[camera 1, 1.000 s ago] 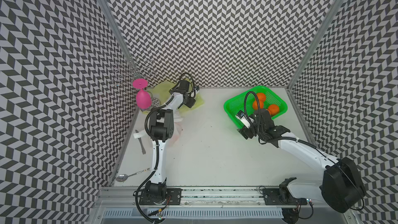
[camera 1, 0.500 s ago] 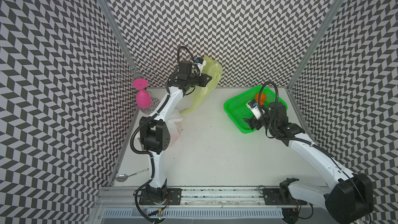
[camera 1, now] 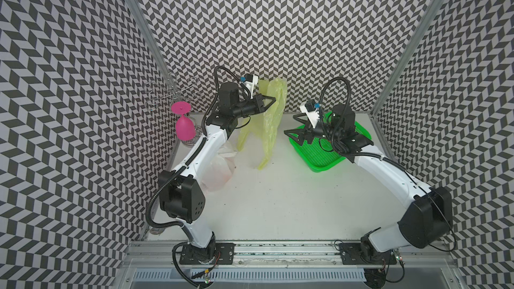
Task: Place the oranges into plastic bags & tie knots
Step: Open the plastic bag at the center of the board.
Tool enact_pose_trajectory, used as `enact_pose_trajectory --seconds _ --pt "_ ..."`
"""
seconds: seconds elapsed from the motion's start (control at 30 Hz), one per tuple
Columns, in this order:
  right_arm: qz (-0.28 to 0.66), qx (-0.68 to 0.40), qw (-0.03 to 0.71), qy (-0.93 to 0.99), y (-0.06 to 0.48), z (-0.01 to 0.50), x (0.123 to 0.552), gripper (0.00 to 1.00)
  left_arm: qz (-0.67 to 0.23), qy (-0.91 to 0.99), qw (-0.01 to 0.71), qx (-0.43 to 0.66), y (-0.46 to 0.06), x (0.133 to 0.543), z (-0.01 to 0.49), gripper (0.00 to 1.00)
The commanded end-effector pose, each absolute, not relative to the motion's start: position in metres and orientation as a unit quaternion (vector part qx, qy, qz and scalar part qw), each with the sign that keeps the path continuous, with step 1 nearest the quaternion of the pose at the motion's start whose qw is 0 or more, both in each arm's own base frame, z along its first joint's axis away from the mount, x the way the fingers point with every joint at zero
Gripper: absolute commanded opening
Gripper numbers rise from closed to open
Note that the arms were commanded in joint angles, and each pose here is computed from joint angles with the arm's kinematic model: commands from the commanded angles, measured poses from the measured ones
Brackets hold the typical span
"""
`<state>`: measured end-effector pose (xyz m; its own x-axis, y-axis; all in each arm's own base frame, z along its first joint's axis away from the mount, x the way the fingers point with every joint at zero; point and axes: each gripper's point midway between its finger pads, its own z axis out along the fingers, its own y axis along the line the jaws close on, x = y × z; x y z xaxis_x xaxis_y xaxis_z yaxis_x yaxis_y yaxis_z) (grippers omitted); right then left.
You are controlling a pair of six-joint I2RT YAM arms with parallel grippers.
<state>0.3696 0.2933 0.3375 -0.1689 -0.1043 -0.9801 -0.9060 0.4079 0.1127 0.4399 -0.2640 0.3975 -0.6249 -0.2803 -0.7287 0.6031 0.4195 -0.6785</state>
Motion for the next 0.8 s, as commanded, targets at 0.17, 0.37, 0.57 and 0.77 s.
enact_pose_trajectory --seconds 0.17,0.37,0.57,0.77 --pt "0.498 -0.398 0.479 0.604 0.328 0.352 0.362 0.82 -0.57 0.688 0.434 0.119 -0.272 0.408 0.436 0.09" --pt "0.525 -0.396 0.46 0.597 0.326 0.352 0.354 0.23 -0.563 0.687 0.441 0.13 -0.271 0.404 0.434 0.16" --pt "0.53 -0.381 0.467 0.597 0.299 0.372 0.351 0.0 -0.511 0.684 0.482 0.197 -0.26 0.399 0.438 0.46" --pt "0.555 -0.373 0.454 0.589 0.272 0.386 0.339 0.0 -0.432 0.662 0.536 0.295 -0.225 0.381 0.431 0.65"
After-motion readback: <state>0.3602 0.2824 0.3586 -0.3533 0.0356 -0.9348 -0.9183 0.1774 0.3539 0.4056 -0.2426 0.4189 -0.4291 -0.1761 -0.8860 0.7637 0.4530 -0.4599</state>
